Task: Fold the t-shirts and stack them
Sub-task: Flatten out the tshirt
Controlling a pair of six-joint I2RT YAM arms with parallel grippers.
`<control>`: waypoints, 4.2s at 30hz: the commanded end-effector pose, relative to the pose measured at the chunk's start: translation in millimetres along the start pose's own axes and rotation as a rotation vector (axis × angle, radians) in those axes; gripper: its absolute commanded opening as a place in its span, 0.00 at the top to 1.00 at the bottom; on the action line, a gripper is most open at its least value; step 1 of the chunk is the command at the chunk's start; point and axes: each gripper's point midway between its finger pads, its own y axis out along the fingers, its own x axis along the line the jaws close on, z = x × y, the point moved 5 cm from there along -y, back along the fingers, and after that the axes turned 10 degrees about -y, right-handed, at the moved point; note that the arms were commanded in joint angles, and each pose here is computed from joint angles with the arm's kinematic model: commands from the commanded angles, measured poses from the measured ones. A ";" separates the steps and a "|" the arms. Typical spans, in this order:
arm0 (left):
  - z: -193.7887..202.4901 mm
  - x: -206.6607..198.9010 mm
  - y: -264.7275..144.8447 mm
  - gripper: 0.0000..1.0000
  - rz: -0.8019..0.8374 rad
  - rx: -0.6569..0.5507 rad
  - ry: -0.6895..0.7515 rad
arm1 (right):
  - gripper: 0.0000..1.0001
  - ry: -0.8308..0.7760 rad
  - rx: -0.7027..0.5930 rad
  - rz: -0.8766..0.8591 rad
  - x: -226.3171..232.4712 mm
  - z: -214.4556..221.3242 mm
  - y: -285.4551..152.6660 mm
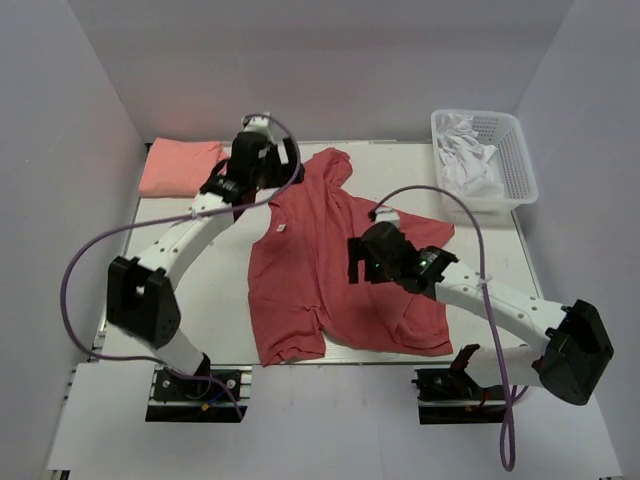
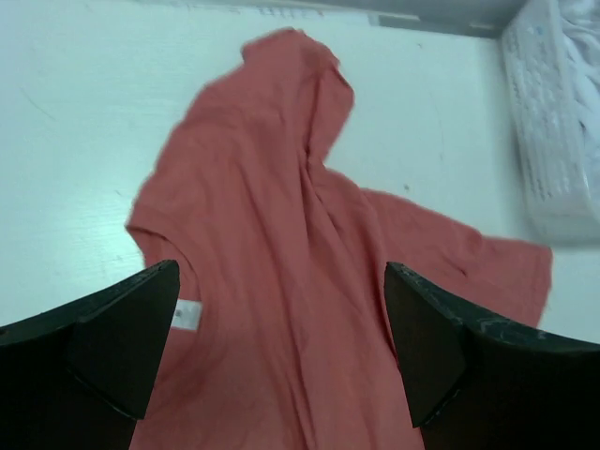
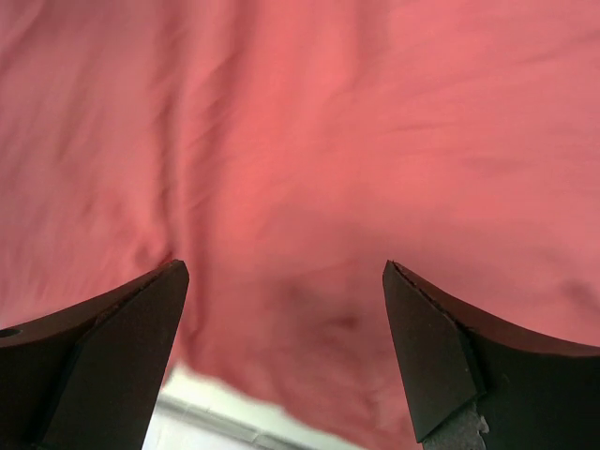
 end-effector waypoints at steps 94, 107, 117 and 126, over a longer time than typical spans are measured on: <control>200.2 194.6 -35.4 0.00 -0.694 0.307 0.155 | 0.60 0.079 0.015 0.787 -296.5 -142.0 114.4; 151.8 170.3 -21.2 0.00 -0.661 0.193 0.182 | 0.37 0.056 -0.187 0.353 -229.7 -172.1 79.8; 116.4 120.3 -30.3 0.00 -0.418 0.121 0.039 | 0.10 0.191 -0.055 0.212 -182.5 -81.1 60.0; 164.0 111.7 -110.5 0.00 -0.291 0.303 -0.152 | 0.10 0.356 0.024 0.205 -154.6 39.2 14.2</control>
